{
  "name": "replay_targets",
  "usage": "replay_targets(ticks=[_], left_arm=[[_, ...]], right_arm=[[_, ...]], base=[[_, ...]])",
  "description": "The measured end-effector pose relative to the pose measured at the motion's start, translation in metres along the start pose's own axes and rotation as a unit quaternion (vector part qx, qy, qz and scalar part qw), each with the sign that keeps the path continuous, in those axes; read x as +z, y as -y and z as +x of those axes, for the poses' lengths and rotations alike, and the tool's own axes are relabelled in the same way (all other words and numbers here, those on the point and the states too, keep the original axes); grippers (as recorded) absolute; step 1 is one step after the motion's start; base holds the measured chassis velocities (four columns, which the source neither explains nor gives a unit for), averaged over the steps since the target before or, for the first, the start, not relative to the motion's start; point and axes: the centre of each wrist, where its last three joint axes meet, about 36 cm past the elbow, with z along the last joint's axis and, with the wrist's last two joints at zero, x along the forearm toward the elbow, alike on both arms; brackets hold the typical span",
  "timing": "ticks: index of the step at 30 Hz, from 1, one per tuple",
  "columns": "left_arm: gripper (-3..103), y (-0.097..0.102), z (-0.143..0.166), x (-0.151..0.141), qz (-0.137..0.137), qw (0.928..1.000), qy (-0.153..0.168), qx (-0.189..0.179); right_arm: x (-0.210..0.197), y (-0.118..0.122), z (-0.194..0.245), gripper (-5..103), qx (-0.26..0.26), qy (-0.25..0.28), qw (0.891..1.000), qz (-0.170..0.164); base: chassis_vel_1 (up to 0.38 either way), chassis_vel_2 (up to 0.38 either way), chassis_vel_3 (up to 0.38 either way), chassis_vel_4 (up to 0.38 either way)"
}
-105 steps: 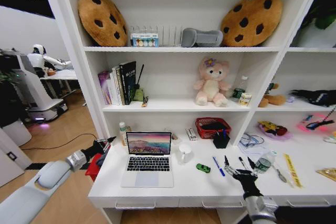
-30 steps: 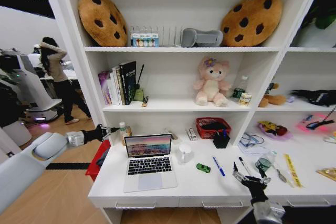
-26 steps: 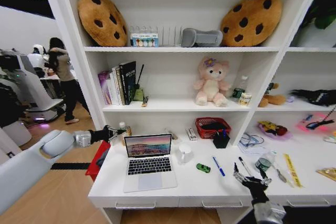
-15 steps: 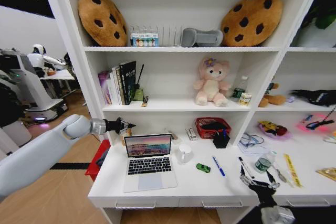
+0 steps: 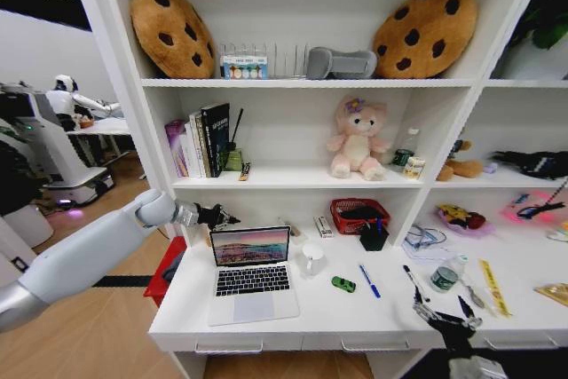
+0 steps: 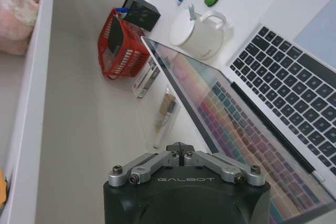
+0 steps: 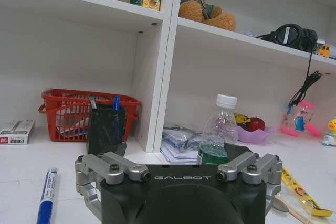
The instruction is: Organize the objects on the table.
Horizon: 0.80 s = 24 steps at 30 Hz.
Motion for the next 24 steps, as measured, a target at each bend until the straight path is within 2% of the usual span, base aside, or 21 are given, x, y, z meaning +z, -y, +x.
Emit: replay_targets(ticks=[5, 14, 17, 21, 24], left_arm=[[0, 0.003, 0.01, -0.009, -0.004, 0.9994, -0.003, 0.034], [0, 0.013, 0.021, -0.029, -0.014, 0.9977, -0.001, 0.066], [0, 0.028, 0.03, -0.047, -0.017, 0.9967, 0.005, 0.08], [0, 0.041, 0.037, -0.057, -0.014, 0.9963, 0.006, 0.085], [0, 0.064, 0.045, -0.067, -0.003, 0.9949, 0.006, 0.1]], right_arm=[[0.004, 0.004, -0.001, 100, 0.005, -0.002, 1.0, -0.002], [0.008, 0.004, 0.003, 100, 0.006, -0.005, 1.0, -0.003], [0.011, 0.006, 0.005, 100, 0.006, -0.006, 1.0, -0.001], [0.011, 0.006, 0.004, 100, 0.006, -0.006, 1.0, 0.0], [0.011, 0.005, 0.003, 100, 0.004, -0.005, 1.0, 0.002]], base=[[0.0, 0.0, 0.0, 0.0], [0.0, 0.0, 0.0, 0.0], [0.0, 0.0, 0.0, 0.0], [0.0, 0.0, 0.0, 0.0], [0.0, 0.0, 0.0, 0.0]])
